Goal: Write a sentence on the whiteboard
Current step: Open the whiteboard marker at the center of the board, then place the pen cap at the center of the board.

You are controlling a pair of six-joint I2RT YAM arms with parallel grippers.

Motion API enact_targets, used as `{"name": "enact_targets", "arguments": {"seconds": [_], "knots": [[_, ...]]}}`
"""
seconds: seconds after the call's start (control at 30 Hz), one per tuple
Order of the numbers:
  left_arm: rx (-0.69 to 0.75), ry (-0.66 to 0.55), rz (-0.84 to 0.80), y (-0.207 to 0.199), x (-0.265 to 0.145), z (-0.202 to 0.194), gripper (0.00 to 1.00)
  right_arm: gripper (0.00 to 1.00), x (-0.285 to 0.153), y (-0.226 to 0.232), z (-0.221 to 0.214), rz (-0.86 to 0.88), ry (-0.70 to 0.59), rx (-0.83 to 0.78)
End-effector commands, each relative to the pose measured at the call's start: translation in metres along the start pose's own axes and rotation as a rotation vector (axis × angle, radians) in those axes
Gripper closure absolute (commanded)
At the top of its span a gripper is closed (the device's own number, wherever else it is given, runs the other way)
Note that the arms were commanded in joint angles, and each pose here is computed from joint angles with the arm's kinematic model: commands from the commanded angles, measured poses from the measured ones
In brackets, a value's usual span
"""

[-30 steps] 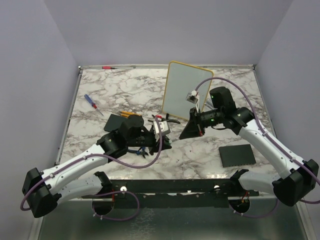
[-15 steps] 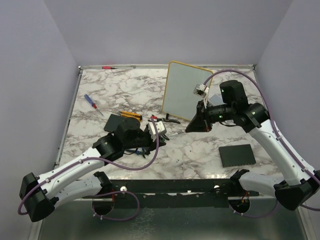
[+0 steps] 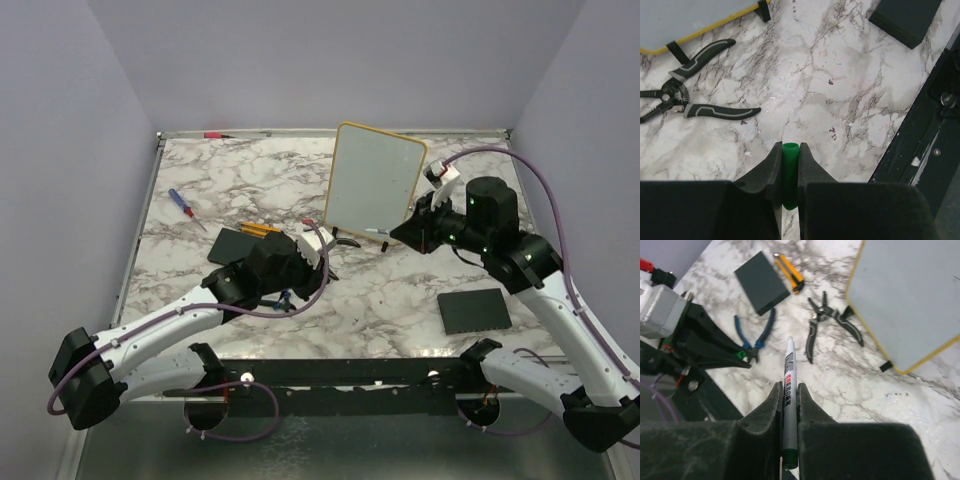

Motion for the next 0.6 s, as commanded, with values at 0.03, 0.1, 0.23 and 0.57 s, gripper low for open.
{"name": "enact_targets", "arguments": {"seconds": [0.03,0.1,0.23,0.57], "knots": [[-0.262,-0.071,0.161,0.000,0.014,-0.002,1.00,0.99,-0.001,-0.023,0.011,-0.217,-0.317,0.081],[-0.334,-0.064,0.241,0.000,0.018,-0.015,1.00,0.99,-0.004,-0.029,0.009,-0.257,-0.388,0.095],[-0.418,-0.025,0.322,-0.005,0.024,-0.039,1.00,0.99,-0.006,-0.040,0.004,-0.326,-0.492,0.126],[-0.443,0.114,0.339,-0.024,0.045,-0.074,1.00,0.99,0.002,-0.052,-0.011,-0.363,-0.513,0.161]]}}
Point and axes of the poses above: each gripper's point midway between its finger pads, its own x axis out along the fingers, its own y axis along the line the jaws close on, z = x × y, the point moved 8 cm from there along -x, back along the fingers, and after that the axes turned 10 degrees about x, right-handed, at the moved point
